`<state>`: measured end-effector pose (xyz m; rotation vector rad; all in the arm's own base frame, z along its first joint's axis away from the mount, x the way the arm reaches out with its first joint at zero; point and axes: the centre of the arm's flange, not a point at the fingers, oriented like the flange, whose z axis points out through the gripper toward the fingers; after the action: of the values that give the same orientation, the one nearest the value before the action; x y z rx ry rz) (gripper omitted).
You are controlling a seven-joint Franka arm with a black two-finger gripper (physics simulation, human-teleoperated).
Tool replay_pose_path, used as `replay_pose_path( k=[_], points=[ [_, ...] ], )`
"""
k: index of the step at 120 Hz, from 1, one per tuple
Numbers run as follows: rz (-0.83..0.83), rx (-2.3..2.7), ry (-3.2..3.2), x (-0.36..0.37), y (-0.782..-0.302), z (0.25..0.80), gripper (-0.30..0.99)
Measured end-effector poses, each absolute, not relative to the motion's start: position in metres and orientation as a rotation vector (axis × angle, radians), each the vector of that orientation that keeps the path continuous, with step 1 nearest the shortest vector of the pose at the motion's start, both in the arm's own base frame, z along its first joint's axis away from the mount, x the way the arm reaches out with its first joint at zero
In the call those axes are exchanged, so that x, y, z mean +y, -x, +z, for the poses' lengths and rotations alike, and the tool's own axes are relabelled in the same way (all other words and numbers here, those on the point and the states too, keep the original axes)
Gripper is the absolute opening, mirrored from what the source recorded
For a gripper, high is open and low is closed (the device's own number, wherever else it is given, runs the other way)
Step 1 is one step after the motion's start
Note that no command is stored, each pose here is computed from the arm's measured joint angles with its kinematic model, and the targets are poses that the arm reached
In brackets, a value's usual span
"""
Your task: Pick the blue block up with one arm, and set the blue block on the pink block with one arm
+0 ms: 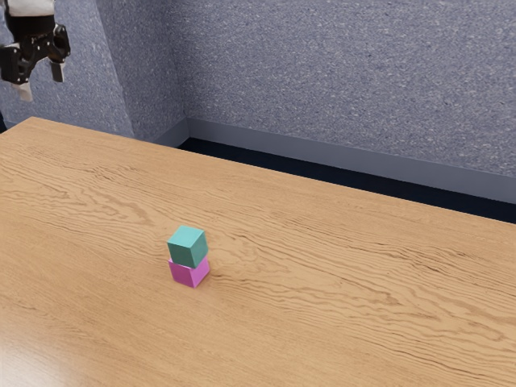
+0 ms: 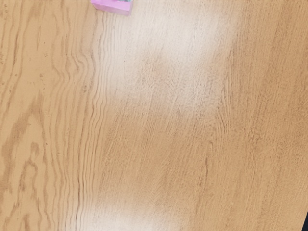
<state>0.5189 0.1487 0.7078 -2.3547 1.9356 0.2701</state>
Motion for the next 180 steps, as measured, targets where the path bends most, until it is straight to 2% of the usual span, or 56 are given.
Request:
replay_pose_path(
  k=[19,180],
  points=[
    [0.223,1.979,2.275,0.089,-0.543,0.703,0.69],
    [0.160,1.739,2.423,0.097,-0.545,0.707,0.69]
  ],
)
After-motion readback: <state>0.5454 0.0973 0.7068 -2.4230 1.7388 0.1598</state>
